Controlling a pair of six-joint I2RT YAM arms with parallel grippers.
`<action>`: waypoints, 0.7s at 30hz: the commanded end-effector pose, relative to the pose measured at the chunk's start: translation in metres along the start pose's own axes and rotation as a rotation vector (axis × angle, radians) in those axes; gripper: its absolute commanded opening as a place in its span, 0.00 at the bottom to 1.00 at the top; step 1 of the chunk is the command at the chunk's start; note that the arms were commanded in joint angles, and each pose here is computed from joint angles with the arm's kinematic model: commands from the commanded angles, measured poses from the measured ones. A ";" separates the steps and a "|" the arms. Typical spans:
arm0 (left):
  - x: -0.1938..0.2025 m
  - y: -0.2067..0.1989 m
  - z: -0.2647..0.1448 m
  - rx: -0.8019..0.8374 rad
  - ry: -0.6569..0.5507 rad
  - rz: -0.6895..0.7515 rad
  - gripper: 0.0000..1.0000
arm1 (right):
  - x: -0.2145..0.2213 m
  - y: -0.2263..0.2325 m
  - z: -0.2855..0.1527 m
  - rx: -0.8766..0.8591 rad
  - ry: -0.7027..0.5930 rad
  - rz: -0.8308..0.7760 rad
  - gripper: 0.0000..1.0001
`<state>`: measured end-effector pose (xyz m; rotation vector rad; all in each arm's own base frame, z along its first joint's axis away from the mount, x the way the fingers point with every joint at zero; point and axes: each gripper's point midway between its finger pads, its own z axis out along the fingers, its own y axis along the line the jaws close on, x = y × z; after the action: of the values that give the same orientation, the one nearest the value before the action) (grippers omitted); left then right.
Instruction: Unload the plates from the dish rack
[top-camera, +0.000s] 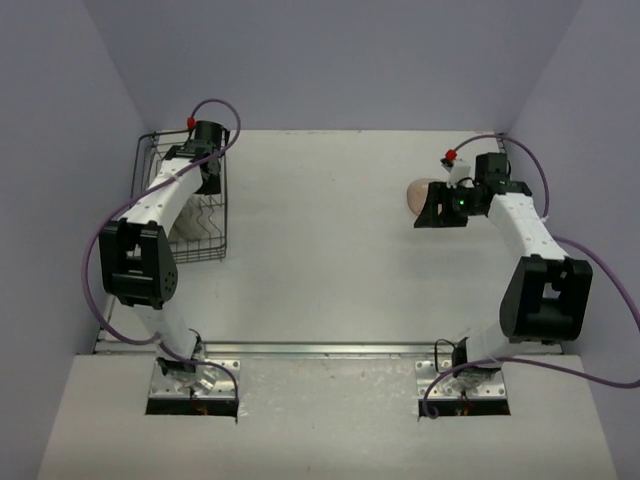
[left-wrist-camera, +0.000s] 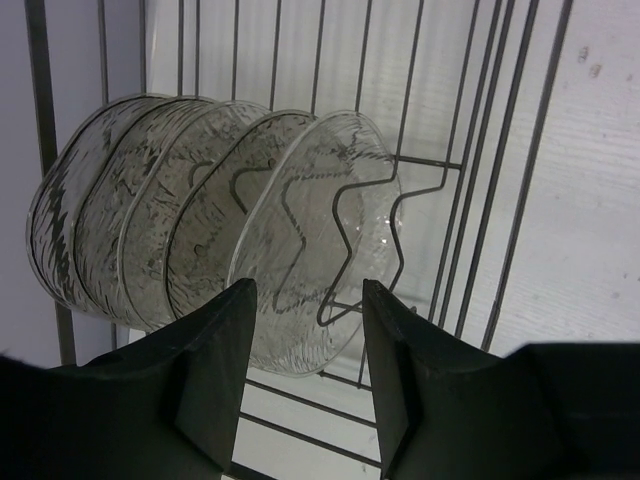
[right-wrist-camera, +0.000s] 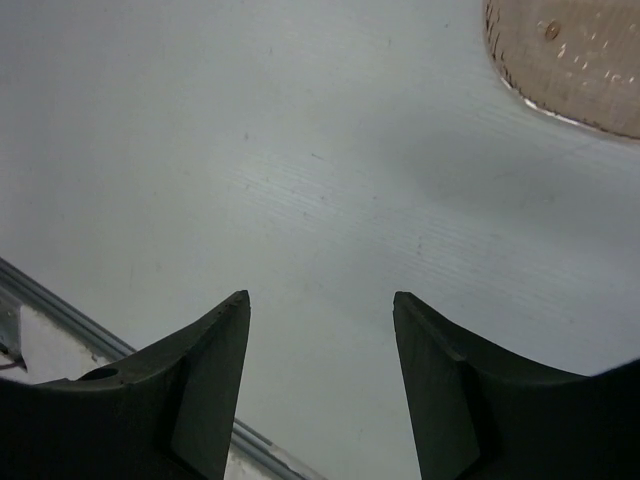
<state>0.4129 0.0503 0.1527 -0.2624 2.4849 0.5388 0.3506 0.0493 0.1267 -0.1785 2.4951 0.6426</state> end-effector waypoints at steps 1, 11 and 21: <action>-0.020 0.022 0.001 -0.106 -0.046 -0.074 0.44 | -0.007 0.012 -0.009 0.005 -0.095 -0.082 0.61; -0.024 0.036 -0.002 -0.157 -0.072 -0.085 0.44 | 0.006 0.015 -0.007 -0.003 -0.082 -0.091 0.61; -0.005 0.039 0.023 -0.168 0.005 -0.076 0.41 | 0.006 0.017 -0.010 -0.002 -0.093 -0.100 0.61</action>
<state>0.4104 0.0863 0.1533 -0.3748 2.4475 0.7125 0.3288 0.0574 0.1218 -0.2275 2.4518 0.6176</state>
